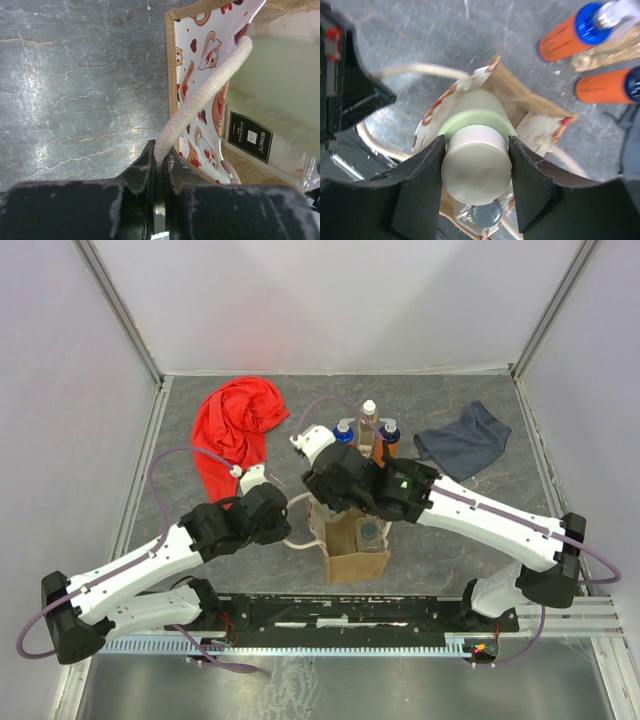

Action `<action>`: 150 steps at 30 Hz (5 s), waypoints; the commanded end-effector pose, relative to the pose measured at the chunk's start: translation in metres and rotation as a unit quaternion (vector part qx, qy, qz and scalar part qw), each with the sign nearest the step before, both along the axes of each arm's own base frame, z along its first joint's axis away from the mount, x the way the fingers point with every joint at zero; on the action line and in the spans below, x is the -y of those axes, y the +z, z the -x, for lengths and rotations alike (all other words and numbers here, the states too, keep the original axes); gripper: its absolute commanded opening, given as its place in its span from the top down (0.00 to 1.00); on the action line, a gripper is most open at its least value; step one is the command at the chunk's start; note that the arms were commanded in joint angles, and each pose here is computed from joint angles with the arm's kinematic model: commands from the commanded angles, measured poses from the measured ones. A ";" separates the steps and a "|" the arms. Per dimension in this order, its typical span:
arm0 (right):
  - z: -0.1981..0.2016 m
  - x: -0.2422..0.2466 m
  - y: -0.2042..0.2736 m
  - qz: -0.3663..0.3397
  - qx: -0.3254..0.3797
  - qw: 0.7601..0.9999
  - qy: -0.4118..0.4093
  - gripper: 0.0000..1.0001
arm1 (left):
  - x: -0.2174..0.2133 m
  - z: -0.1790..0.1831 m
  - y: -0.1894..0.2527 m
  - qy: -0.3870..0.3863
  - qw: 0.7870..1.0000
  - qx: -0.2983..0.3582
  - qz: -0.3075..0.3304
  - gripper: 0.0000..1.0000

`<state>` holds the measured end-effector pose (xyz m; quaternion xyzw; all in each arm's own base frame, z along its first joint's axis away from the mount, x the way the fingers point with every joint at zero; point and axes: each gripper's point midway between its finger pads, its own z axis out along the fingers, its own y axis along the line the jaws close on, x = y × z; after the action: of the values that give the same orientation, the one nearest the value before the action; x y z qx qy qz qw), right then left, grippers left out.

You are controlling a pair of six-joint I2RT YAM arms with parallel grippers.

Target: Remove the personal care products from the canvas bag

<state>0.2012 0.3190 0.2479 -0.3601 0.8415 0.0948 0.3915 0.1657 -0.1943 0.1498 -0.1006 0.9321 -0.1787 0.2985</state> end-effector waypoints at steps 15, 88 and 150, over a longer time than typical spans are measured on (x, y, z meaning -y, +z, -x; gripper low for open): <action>-0.131 0.071 0.141 -0.098 0.178 0.969 -0.143 0.57 | -0.006 0.003 0.004 0.016 1.000 0.003 0.016 0.90; 0.029 0.051 -0.066 -0.047 -0.166 0.985 -0.013 0.19 | -0.004 0.004 -0.005 0.021 1.000 -0.013 0.008 0.88; -0.130 0.128 0.089 -0.072 0.056 0.973 -0.211 0.67 | -0.059 0.000 0.043 0.103 0.993 0.059 -0.001 0.81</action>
<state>0.3094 0.1798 0.3286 -0.1831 0.8852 0.0137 0.4274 0.1624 -0.1278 0.1994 -0.1836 0.8935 -0.1554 0.3793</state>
